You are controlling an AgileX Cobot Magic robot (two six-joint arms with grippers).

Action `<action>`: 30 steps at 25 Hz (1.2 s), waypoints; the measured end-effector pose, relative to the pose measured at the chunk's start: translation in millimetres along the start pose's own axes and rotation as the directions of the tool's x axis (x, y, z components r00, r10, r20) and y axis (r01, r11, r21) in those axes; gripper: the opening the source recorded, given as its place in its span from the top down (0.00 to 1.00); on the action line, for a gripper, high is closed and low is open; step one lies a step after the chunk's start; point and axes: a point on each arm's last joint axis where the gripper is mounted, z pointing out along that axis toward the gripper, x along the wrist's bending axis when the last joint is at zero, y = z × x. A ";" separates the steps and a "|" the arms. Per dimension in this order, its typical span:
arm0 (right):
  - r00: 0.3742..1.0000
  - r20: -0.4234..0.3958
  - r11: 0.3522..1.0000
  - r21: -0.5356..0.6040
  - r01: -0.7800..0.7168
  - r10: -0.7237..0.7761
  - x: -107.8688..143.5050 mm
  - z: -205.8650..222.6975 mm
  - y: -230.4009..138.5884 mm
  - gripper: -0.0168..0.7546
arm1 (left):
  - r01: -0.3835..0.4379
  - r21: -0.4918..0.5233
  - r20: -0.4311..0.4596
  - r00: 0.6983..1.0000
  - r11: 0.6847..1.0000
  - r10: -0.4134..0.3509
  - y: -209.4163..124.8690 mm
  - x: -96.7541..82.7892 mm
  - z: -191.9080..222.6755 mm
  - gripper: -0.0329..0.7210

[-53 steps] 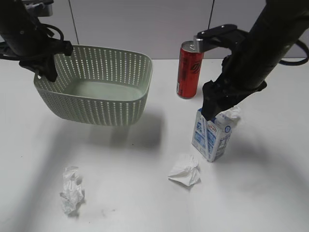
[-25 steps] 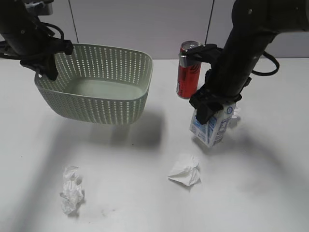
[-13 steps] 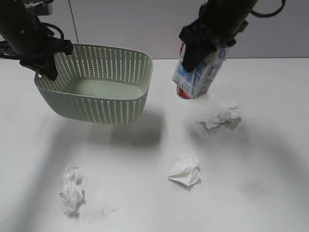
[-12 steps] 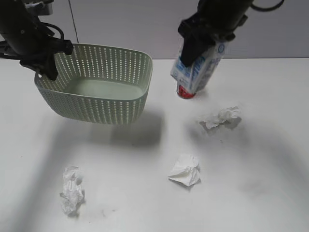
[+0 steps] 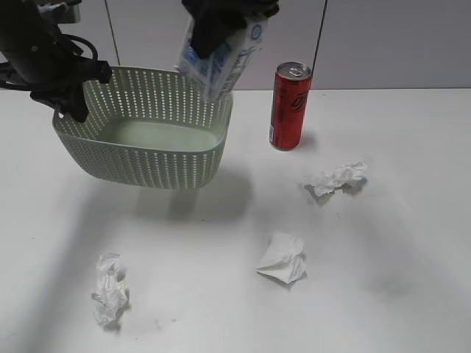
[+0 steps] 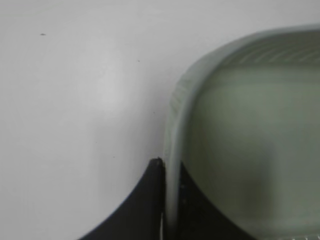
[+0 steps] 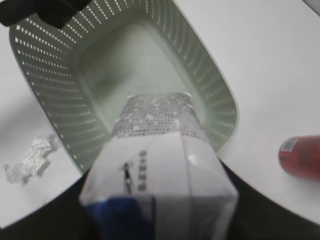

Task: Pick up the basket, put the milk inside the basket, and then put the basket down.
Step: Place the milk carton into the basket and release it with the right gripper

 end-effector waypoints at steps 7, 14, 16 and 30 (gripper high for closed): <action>0.997 0.040 0.997 0.032 0.068 -0.069 -0.4 64.1 2.5 0.58 | 0.001 0.001 0.001 1.000 1.000 -0.001 -0.1 -0.1 0.0 0.98; 0.997 0.050 0.996 0.060 0.059 -0.062 -13.1 116.5 -7.6 0.58 | 0.003 0.001 0.005 1.000 1.000 -0.003 -0.1 -0.5 0.0 0.98; 0.997 0.042 0.997 0.046 0.066 -0.068 -13.8 122.9 -7.7 0.58 | 0.003 0.001 0.005 1.000 1.000 -0.003 -0.1 -0.5 0.0 0.98; 0.999 0.003 0.999 0.009 0.040 -0.040 -12.3 133.6 -6.4 0.20 | -0.010 0.017 -0.017 1.000 1.000 0.011 -1.4 1.6 0.7 0.98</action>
